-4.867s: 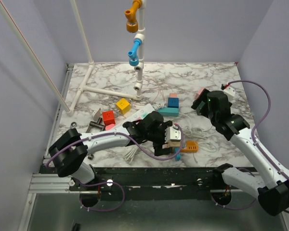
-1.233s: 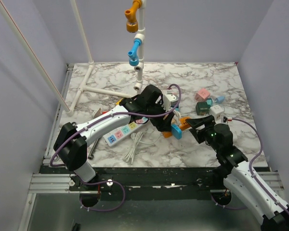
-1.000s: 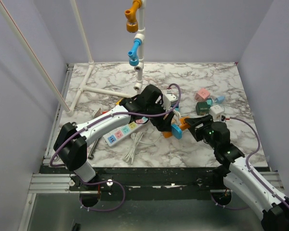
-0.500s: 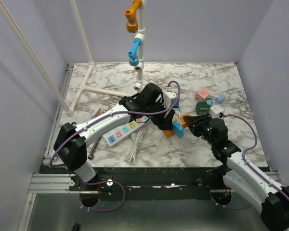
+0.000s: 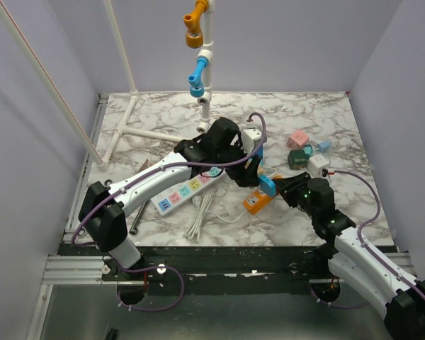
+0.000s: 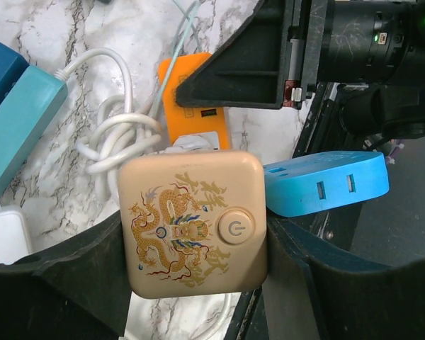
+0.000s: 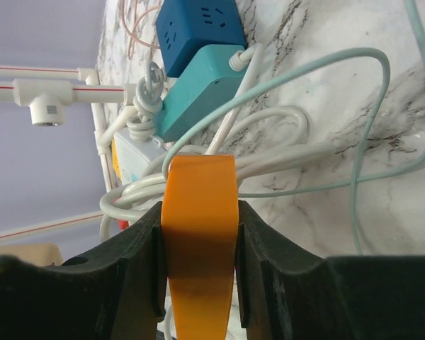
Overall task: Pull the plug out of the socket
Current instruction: Remove the plug from the socket.
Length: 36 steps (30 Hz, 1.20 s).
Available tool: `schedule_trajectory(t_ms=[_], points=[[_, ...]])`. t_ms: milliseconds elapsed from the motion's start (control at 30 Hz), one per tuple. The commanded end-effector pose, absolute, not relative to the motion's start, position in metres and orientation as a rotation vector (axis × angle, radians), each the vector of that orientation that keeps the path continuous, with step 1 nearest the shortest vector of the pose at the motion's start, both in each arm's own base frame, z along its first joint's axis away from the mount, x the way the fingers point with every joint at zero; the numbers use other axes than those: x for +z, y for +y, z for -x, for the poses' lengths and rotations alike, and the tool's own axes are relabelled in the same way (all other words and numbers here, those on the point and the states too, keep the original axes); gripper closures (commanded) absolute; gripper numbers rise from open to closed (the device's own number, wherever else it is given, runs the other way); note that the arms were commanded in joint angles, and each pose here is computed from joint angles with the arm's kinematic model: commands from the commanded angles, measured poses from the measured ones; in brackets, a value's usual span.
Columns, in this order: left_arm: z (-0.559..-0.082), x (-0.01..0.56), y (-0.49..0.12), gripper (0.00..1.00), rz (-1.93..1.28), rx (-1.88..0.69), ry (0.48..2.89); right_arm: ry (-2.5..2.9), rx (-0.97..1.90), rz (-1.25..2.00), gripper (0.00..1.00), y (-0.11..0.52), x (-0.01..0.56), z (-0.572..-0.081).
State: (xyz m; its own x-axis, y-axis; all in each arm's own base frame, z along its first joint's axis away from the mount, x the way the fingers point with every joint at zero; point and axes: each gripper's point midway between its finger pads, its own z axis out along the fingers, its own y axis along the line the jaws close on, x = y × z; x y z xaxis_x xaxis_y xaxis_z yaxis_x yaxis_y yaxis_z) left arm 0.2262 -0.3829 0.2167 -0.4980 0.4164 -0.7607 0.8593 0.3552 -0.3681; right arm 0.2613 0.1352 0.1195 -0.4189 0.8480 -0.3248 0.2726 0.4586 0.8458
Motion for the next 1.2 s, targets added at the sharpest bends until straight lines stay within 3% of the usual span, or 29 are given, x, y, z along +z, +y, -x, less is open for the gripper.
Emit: schedule_trajectory(t_ms=[0, 33, 267, 633, 767, 933, 1000, 1100, 1167], points=[[-0.227, 0.266, -0.378, 0.77, -1.074, -1.083, 1.950, 1.924, 0.841, -0.940, 0.75, 0.120, 0.107, -0.255], [-0.226, 0.270, -0.376, 0.77, -1.076, -1.085, 1.945, 1.948, 0.817, -0.935, 0.66, 0.118, 0.101, -0.251], [-0.219, 0.276, -0.357, 0.78, -1.093, -1.029, 1.956, 2.068, 0.771, -0.824, 0.27, 0.120, 0.081, -0.232], [-0.212, 0.299, -0.334, 0.79, -1.235, -0.958, 1.860, 2.200, 0.753, -0.437, 0.00, 0.137, 0.148, -0.220], [-0.214, 0.314, -0.327, 0.79, -1.212, -0.960, 1.870, 2.255, 0.837, -0.379, 0.00, 0.146, 0.161, -0.200], [-0.206, 0.332, -0.320, 0.77, -1.223, -0.976, 1.820, 2.197, 1.252, -0.308, 0.00, 0.191, 0.183, -0.182], [-0.202, 0.335, -0.314, 0.78, -1.239, -0.963, 1.823, 2.240, 1.209, -0.317, 0.00, 0.190, 0.180, -0.187], [-0.197, 0.334, -0.302, 0.79, -1.241, -0.937, 1.851, 2.406, 0.906, -0.268, 0.00, 0.168, 0.167, -0.197], [-0.196, 0.337, -0.293, 0.79, -1.237, -0.921, 1.844, 2.384, 0.821, -0.196, 0.00, 0.162, 0.189, -0.208]])
